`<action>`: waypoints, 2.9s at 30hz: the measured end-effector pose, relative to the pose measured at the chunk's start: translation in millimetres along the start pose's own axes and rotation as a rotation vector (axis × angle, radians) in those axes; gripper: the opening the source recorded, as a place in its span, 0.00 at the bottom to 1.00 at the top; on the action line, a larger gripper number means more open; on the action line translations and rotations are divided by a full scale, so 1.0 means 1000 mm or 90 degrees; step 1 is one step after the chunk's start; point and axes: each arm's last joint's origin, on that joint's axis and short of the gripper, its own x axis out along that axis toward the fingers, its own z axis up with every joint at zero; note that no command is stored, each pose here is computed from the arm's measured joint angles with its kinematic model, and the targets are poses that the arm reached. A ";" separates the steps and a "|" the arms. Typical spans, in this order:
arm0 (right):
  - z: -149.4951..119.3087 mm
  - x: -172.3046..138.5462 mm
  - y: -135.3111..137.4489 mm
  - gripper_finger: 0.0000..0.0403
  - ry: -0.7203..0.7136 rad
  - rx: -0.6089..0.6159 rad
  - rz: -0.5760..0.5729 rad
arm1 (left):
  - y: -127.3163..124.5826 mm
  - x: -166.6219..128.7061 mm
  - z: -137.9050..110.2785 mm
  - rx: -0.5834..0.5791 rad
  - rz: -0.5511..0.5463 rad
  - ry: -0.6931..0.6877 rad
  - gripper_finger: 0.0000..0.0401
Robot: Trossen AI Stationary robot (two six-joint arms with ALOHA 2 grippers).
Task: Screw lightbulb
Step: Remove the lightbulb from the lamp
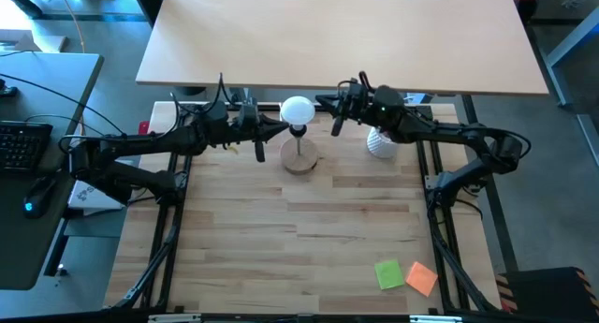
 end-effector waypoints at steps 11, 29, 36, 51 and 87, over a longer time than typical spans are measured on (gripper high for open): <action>-0.004 -0.001 0.004 0.00 0.038 0.030 0.114 | 0.004 -0.001 -0.001 0.020 0.044 0.005 0.00; -0.008 -0.003 0.029 0.00 0.068 0.016 0.350 | 0.020 -0.004 -0.018 0.056 0.181 0.119 0.00; -0.007 -0.001 0.026 0.00 0.055 0.014 0.276 | 0.031 -0.007 -0.015 0.092 0.239 0.112 0.00; 0.017 0.007 0.032 0.00 0.022 -0.013 0.257 | 0.087 -0.009 -0.008 0.057 0.072 -0.003 0.00; 0.006 0.024 0.020 0.00 0.164 0.015 0.208 | 0.097 0.007 -0.027 -0.120 -0.133 0.001 0.00</action>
